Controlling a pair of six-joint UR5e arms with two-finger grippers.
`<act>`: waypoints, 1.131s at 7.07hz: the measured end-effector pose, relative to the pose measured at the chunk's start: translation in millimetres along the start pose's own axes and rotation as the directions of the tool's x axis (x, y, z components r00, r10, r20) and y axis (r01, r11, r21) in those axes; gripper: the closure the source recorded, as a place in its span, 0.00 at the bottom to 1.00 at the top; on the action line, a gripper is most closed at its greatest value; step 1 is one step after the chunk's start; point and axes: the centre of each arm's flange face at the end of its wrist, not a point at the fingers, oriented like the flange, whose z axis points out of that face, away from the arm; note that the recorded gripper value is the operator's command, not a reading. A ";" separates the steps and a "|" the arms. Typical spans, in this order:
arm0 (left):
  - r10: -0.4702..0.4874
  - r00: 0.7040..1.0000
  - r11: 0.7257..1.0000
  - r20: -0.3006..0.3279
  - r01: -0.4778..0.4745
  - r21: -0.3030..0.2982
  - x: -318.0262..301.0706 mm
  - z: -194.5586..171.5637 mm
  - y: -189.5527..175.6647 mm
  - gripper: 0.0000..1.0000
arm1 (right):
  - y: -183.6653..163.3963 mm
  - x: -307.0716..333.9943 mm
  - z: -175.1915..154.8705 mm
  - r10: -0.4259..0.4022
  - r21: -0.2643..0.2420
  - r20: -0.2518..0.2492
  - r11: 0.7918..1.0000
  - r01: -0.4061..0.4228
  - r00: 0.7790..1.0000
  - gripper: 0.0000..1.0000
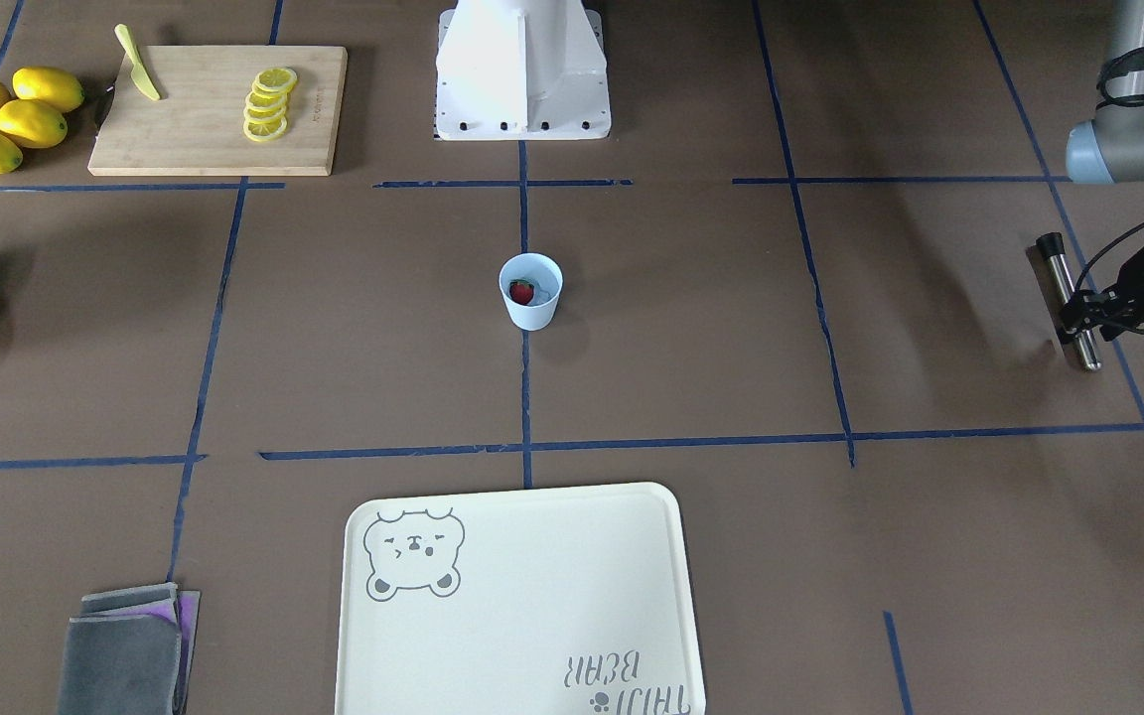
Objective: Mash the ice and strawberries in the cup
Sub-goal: 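Lower the left gripper to the metal pestle and grasp it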
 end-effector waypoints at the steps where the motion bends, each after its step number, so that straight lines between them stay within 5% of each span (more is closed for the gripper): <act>1: 0.001 1.000 1.000 0.000 -0.001 -0.004 1.6 1.6 0.9 0.60 | 0.0 0.2 0.2 0.000 0.000 0.000 1.000 0.000 1.000 0.00; 3: 0.001 1.000 1.000 0.001 -0.001 -0.007 1.9 3.0 1.6 0.85 | 0.1 0.4 0.3 0.000 -0.001 0.000 1.000 0.000 1.000 0.00; 5: 0.007 1.000 1.000 -0.003 -0.007 -0.008 3.0 2.4 1.9 0.99 | 0.1 0.4 0.4 -0.001 -0.001 0.000 1.000 0.001 1.000 0.00; 8: 0.033 0.997 0.999 -0.067 -0.033 0.014 27.8 -26.2 -5.0 1.00 | -0.1 -0.1 -0.2 -0.007 0.001 0.000 1.000 0.007 1.000 0.00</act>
